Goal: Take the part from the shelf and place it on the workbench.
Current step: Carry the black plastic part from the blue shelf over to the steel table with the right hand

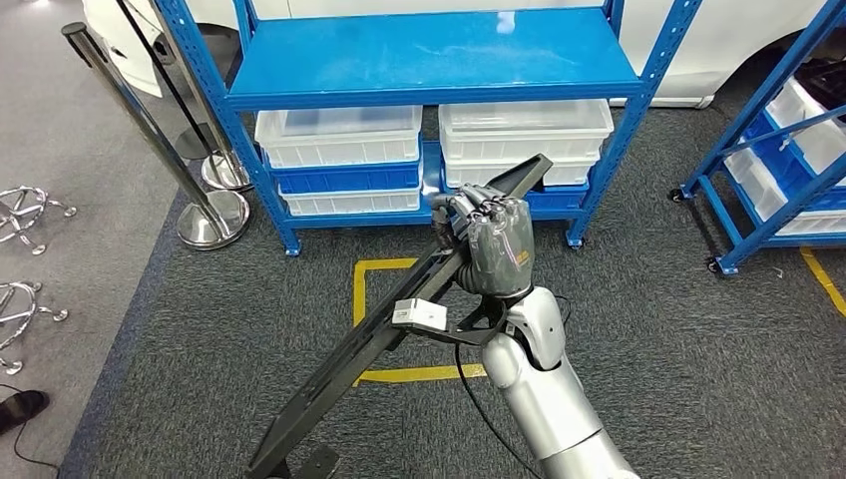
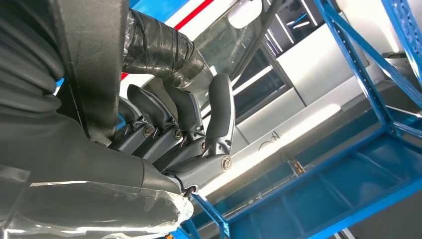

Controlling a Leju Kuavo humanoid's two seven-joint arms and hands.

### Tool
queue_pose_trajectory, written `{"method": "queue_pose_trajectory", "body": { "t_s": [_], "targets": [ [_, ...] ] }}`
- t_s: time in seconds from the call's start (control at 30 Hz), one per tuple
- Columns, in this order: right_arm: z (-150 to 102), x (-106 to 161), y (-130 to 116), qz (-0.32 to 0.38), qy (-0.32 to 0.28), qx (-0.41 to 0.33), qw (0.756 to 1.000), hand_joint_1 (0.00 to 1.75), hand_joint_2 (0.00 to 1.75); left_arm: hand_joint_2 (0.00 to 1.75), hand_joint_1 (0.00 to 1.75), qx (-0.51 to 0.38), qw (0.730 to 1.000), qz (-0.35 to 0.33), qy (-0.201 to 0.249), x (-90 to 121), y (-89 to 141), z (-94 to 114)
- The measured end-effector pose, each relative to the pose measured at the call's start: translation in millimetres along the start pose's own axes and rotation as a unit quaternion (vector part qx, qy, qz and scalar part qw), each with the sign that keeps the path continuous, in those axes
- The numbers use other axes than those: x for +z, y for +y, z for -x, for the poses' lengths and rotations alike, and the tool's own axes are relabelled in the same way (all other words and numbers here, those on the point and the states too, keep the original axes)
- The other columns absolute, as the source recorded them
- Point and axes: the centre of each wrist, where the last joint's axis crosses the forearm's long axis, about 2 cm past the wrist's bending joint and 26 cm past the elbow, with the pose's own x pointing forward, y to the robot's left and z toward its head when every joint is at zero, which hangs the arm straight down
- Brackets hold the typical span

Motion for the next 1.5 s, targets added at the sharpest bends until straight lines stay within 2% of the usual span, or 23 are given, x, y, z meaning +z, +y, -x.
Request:
{"method": "queue_pose_trajectory", "body": {
  "t_s": [1.27, 1.5],
  "targets": [
    [-4.5, -6.8, 3.1, 0.001, -0.004, -0.007, 1.0, 1.75, 1.75, 1.75, 0.0, -0.004, 1.0, 0.005, -0.005, -1.6, -0.5, -5.4],
    [-3.0, 1.6, 3.0, -0.007, 0.001, -0.005, 1.0, 1.75, 1.75, 1.75, 0.0, -0.004, 1.0, 0.009, 0.0, -0.2, -2.2, -1.6]
  ]
}}
